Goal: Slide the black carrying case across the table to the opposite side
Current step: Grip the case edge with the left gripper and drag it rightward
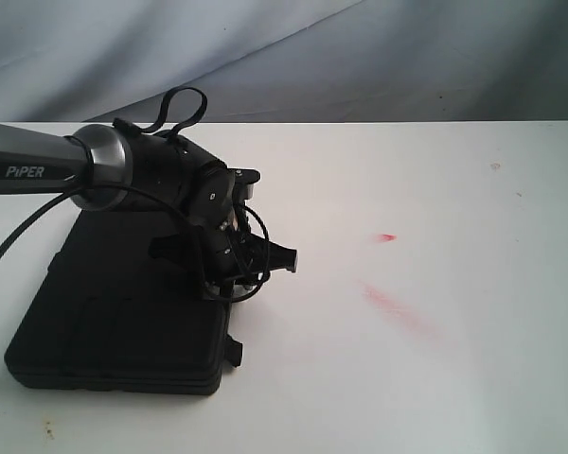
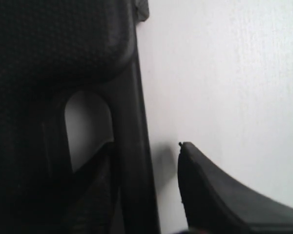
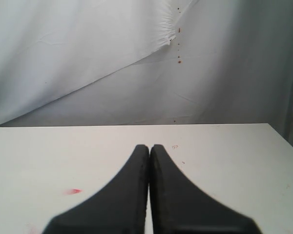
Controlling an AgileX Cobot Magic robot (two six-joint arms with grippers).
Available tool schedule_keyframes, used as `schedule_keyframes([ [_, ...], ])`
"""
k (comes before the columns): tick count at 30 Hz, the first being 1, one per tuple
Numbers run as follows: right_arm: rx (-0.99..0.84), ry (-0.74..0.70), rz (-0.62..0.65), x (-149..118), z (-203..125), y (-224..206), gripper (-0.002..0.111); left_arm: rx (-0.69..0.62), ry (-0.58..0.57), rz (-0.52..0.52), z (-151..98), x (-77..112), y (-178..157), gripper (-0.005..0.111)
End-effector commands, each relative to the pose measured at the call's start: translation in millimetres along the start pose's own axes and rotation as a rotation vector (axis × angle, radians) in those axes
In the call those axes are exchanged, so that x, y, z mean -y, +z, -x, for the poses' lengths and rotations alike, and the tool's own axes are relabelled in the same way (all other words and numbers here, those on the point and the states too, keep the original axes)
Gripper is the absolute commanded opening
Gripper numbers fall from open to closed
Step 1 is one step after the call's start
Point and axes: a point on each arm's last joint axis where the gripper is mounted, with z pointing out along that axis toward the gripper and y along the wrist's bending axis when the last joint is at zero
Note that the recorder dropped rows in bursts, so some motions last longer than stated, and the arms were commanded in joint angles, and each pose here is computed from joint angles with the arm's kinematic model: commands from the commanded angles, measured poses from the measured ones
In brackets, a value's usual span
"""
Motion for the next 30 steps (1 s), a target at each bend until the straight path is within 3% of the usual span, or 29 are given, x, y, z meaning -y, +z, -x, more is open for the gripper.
schedule_keyframes([
  [1,0.01,0.002,-0.008,0,0,0,0.0,0.002,0.007,0.003,1,-1.2,2,0.039],
  [4,0.01,0.002,-0.008,0,0,0,0.0,0.002,0.007,0.003,1,-1.2,2,0.032],
  [9,0.01,0.002,-0.008,0,0,0,0.0,0.002,0.001,0.003,1,-1.2,2,0.0],
  [24,0.01,0.002,-0.008,0,0,0,0.0,-0.026,-0.137,-0.073,5,8.8,-1,0.0],
  [30,0.01,0.002,-0.008,0,0,0,0.0,-0.042,-0.125,-0.103,16,35.1,-1,0.0],
])
